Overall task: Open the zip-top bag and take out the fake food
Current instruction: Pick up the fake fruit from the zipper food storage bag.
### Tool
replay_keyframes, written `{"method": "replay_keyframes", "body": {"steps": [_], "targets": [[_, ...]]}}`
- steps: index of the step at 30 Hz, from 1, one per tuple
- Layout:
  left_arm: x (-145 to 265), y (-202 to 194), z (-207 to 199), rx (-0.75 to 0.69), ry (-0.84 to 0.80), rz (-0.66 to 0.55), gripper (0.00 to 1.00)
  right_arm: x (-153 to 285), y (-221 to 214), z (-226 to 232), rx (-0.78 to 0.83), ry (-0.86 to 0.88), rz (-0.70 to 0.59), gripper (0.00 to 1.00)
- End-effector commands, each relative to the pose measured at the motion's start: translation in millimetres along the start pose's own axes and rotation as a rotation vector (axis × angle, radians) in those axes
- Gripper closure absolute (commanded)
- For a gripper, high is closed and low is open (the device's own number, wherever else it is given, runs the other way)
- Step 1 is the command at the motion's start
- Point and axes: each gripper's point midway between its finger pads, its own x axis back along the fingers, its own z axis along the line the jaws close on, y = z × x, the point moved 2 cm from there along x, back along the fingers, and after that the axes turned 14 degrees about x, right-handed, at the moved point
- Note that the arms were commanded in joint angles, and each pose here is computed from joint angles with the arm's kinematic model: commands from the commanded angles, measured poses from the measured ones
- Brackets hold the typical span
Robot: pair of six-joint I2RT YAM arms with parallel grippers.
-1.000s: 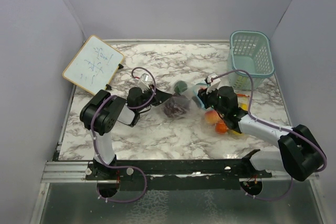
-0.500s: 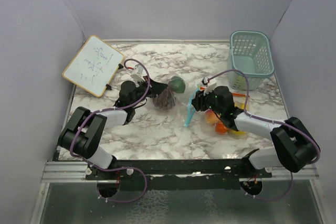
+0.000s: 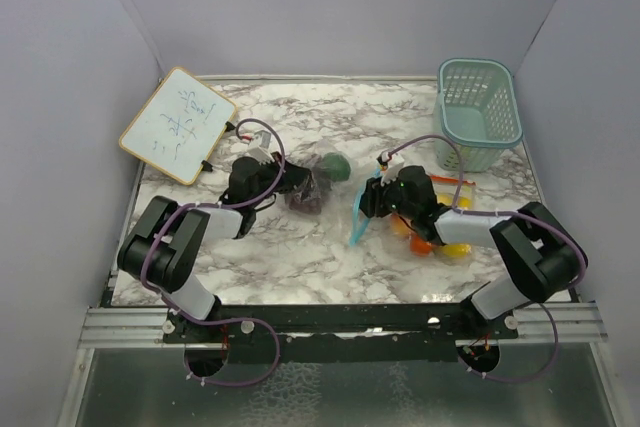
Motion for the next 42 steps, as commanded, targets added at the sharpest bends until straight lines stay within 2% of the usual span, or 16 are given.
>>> {"method": "replay_keyframes", "body": {"steps": [1, 5, 11, 17, 20, 26, 32, 33, 35, 38, 42], "targets": [[4.9, -6.0, 27.8, 0.001, 0.071, 0.006, 1.0, -12.1, -0.1, 8.4, -0.049, 0.064, -0.004, 0.56], [2.5, -9.9, 22.7, 0.022, 0.026, 0.029, 1.0, -17.6, -1.4, 9.4, -0.08, 0.07, -0.015, 0.56], [7.4, -16.0, 20.2, 0.061, 0.005, 0.035, 1.0, -24.5, 50.5, 11.3, -0.064, 0.095, -0.145, 0.56], [25.0, -17.3, 16.0, 0.056, 0.038, -0.024, 1.0, -15.5, 83.6, 9.0, -0.099, 0.071, -0.266, 0.56], [33.4, -15.2, 0.3, 0.015, 0.017, -0.053, 1.0, -9.4, 76.1, 11.2, -0.127, 0.078, -0.288, 0.56], [32.2, -10.6, -3.3, -0.05, 0.053, -0.056, 1.0, -13.6, 28.1, 19.6, -0.184, 0.123, -0.194, 0.56], [31.2, -12.3, -6.4, -0.036, 0.027, -0.05, 1.0, 1.8, 30.2, 13.7, -0.224, 0.06, -0.203, 0.56], [30.9, -12.7, -6.2, -0.038, 0.027, -0.047, 1.0, 1.6, 32.9, 13.6, -0.216, 0.059, -0.194, 0.58], [30.0, -13.3, -7.2, -0.037, 0.02, -0.043, 1.0, -0.3, 34.9, 14.0, -0.209, 0.065, -0.175, 0.78], [29.0, -14.7, -6.4, -0.029, 0.021, -0.036, 1.0, 4.6, 44.6, 17.5, -0.217, 0.083, -0.211, 0.97], [30.1, -14.0, -1.5, -0.03, 0.046, -0.045, 1.0, 17.0, 63.6, 20.0, -0.203, 0.092, -0.262, 0.98]]}}
